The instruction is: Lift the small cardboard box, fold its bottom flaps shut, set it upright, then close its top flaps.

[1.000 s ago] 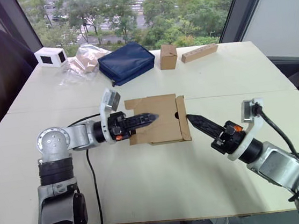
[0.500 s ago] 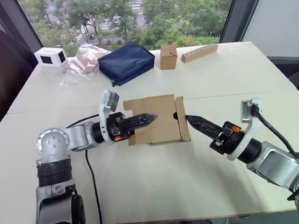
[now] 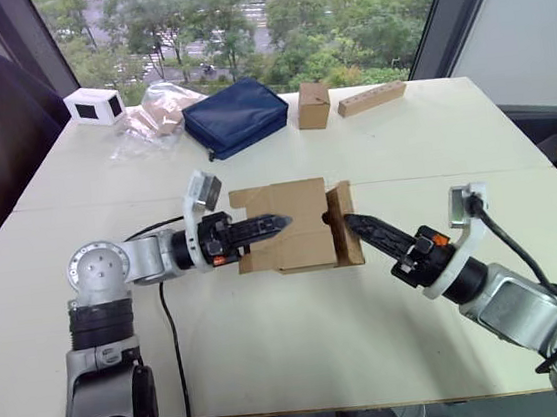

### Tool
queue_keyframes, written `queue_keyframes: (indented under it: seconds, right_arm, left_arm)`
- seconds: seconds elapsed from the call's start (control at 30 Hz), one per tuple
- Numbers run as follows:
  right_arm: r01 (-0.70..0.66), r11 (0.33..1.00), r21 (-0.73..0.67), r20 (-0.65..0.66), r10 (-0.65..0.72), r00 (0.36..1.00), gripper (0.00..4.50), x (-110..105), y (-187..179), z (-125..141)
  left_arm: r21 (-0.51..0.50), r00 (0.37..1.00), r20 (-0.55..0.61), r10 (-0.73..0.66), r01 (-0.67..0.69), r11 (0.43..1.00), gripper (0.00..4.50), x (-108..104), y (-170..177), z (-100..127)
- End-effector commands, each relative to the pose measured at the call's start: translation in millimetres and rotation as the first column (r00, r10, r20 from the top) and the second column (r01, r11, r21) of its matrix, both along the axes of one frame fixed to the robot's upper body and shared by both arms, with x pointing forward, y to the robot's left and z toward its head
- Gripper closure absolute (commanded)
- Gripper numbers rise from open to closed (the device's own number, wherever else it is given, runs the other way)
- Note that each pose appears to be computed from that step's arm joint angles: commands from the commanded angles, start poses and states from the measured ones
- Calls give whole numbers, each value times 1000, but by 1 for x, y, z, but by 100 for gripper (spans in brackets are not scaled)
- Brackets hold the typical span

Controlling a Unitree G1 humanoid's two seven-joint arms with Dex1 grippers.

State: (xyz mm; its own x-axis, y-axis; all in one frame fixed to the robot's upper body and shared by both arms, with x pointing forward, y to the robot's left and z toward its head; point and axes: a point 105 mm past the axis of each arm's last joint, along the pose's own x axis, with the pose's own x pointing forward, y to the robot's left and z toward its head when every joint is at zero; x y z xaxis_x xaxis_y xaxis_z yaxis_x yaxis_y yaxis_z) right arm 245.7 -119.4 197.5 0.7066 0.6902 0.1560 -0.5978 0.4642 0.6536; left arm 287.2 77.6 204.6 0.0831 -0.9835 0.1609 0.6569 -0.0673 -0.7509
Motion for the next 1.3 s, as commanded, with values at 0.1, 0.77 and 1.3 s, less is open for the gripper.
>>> queue_keyframes:
  seconds: [0.1,0.77,1.3]
  right_arm:
    - [-10,1000,3,44,10,999,277,-4,2,10]
    - [3,1000,-5,49,-3,999,433,-3,0,9]
    - [-6,998,-66,94,12,996,433,-5,2,11]
  left_arm:
    - [-13,998,54,-14,15,1000,450,-4,-1,10]
    - [-12,998,60,-16,17,1000,450,-4,-3,11]
    - [-7,998,60,-15,15,1000,450,-4,-2,11]
